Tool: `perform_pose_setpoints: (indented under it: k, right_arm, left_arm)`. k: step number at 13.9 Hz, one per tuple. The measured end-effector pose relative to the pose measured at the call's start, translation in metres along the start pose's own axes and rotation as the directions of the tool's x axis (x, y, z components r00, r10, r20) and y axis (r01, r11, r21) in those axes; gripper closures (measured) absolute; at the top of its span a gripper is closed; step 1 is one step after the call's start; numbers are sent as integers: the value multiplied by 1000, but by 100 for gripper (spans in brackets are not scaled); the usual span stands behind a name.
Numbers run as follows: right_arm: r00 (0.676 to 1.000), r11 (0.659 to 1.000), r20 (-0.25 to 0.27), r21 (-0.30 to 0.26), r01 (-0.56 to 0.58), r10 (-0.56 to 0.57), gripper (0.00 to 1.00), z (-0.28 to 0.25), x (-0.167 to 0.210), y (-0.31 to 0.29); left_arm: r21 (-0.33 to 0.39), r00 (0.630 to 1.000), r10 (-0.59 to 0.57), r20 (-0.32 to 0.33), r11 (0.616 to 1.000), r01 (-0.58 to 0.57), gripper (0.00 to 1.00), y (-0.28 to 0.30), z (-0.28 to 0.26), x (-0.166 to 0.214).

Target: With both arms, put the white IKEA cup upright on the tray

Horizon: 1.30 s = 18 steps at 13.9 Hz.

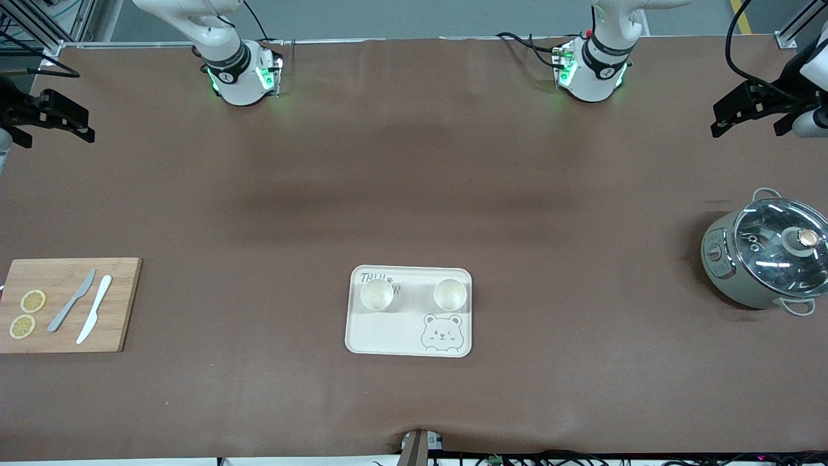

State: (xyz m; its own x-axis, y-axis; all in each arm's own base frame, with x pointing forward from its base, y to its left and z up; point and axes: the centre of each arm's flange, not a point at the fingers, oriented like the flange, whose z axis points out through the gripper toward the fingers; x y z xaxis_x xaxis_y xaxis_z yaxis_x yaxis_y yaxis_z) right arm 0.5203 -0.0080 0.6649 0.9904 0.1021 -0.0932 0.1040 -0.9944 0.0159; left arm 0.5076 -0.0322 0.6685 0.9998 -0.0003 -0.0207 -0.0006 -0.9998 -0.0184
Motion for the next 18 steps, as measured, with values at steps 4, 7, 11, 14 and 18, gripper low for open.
perform_pose_setpoints:
  k: [4,7,11,14,18]
  right_arm:
    - [1000,1000,0,0,-2,2,0,0,0,1]
    - [1000,1000,0,0,-3,3,0,0,0,2]
    - [1000,1000,0,0,-5,5,0,0,0,3]
    - [1000,1000,0,0,-6,6,0,0,0,3]
    - [1000,1000,0,0,-6,6,0,0,0,3]
  left_arm:
    - [0,1000,-1,1,1000,1,0,0,0,0]
    - [1,1000,-5,12,1000,5,0,0,-2,-4]
    - [9,1000,18,8,1000,-18,0,30,-6,-11]
    - [10,1000,19,6,1000,-19,0,33,-7,-11]
    - [9,1000,11,-1,1000,-11,0,28,-10,-11]
